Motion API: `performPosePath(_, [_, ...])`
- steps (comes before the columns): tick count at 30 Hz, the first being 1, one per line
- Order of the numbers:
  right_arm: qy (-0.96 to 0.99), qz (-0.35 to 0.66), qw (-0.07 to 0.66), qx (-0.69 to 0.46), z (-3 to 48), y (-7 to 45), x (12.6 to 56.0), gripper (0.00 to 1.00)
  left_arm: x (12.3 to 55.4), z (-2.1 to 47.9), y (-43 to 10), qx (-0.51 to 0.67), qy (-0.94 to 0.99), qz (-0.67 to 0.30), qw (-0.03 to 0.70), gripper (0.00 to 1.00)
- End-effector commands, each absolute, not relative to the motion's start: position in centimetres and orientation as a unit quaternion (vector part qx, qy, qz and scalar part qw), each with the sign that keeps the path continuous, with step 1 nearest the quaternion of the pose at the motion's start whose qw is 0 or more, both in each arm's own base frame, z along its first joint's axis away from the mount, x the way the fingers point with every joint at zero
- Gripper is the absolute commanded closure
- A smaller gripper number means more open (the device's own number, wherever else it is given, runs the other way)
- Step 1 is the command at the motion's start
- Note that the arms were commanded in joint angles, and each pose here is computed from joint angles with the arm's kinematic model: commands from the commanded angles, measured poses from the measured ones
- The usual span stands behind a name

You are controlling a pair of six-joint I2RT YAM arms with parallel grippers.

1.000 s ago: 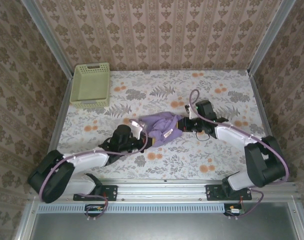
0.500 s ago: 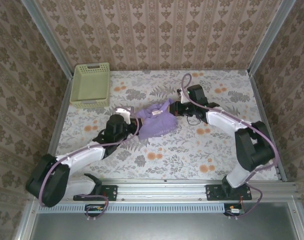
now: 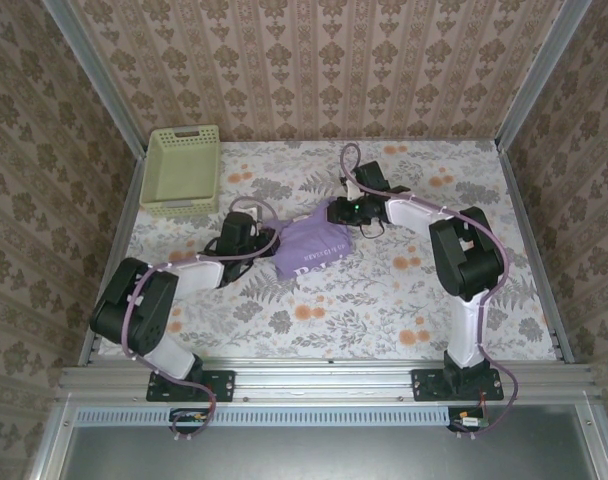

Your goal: Fold the inside-out t-shirt

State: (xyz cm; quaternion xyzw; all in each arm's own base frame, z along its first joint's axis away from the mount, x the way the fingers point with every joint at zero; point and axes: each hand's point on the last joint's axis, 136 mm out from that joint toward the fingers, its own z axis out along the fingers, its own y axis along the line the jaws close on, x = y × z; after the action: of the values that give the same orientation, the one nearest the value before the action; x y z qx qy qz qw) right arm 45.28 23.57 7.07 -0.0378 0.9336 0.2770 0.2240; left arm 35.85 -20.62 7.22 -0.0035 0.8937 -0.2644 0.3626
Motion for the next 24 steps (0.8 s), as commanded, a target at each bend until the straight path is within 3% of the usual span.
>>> performPosePath(1, [0.942, 0.237, 0.232, -0.041, 8.2, 22.1, 45.3, 0.52, 36.5, 7.4, -19.2, -0.039, 0.907, -0.260, 0.330, 0.60])
performPosePath(6, [0.942, 0.209, 0.258, -0.039, 10.6, 19.4, 42.7, 0.26, 34.0, 9.5, -16.9, -0.057, 0.917, -0.230, 0.321, 0.32])
performPosePath(12, [0.927, 0.263, 0.259, -0.059, 10.2, 19.8, 37.7, 0.20, 28.3, 10.4, -18.3, -0.013, 0.914, -0.227, 0.335, 0.17])
performPosePath(15, [0.921, 0.282, 0.257, -0.076, 9.2, 20.9, 36.6, 0.20, 26.6, 9.7, -20.1, 0.016, 0.909, -0.241, 0.339, 0.15])
performPosePath(19, [0.923, 0.283, 0.245, -0.085, 7.5, 22.1, 37.4, 0.22, 26.8, 8.0, -22.0, 0.024, 0.905, -0.271, 0.327, 0.21])
performPosePath(24, [0.927, 0.278, 0.233, -0.097, 6.2, 23.3, 37.7, 0.35, 27.9, 6.5, -23.0, 0.038, 0.909, -0.260, 0.324, 0.31])
